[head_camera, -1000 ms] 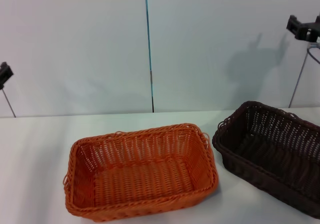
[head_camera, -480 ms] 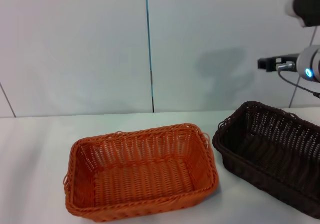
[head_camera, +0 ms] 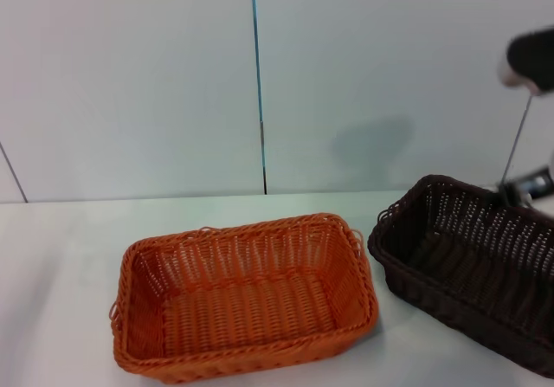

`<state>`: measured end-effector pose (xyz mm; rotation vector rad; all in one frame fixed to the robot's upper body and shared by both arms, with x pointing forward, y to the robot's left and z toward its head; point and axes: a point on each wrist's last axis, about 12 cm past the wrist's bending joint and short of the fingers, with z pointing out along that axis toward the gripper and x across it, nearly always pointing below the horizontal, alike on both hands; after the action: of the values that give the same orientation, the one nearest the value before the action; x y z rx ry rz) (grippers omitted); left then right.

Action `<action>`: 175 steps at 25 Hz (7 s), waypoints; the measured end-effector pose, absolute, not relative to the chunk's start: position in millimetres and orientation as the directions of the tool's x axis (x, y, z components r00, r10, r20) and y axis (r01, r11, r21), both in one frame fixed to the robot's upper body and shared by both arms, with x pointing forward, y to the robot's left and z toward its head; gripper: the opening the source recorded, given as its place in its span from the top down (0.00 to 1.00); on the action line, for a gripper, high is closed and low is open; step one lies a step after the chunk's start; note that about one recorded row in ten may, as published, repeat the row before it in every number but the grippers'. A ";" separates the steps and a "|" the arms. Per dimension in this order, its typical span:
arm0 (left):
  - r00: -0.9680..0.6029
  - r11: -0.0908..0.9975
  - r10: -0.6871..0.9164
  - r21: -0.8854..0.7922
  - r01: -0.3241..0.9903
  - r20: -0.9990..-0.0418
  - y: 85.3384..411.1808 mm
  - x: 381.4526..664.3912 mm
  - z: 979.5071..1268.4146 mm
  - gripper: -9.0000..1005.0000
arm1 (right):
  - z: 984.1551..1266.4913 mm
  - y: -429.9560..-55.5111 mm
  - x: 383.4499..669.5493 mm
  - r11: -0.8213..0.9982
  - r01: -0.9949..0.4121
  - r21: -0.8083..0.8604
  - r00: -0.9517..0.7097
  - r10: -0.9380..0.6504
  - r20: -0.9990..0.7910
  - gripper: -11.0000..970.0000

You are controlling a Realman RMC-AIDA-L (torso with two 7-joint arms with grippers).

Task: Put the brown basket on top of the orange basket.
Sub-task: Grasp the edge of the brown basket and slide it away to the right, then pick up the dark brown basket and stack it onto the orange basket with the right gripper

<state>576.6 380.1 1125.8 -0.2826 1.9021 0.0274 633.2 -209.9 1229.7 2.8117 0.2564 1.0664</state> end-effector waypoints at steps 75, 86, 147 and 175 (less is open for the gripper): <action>-0.463 0.997 -0.022 -0.052 0.053 -0.886 352.6 602.8 1104.6 0.09 | 1106.9 -327.8 602.7 -0.948 -0.282 -0.149 0.805 -0.318 0.501 0.28; -0.455 0.996 -0.015 -0.055 0.073 -0.891 348.0 607.1 1110.0 0.10 | 1110.3 -336.6 596.9 -0.938 -0.318 -0.138 0.777 -0.341 0.529 0.37; -0.474 0.999 -0.018 -0.036 0.029 -0.880 347.0 604.0 1096.0 0.10 | 1215.9 -346.7 616.1 -0.956 -0.254 0.148 0.844 -0.145 0.516 0.84; -0.490 0.972 -0.228 -0.165 -0.169 -0.842 351.3 576.8 1048.4 0.10 | 1347.1 -309.8 639.3 -0.958 -0.189 0.214 0.801 -0.024 0.599 0.85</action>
<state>576.8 351.3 1048.4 -0.2787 2.0932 -0.0729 639.3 -309.8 1347.1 2.7255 -0.1642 0.9009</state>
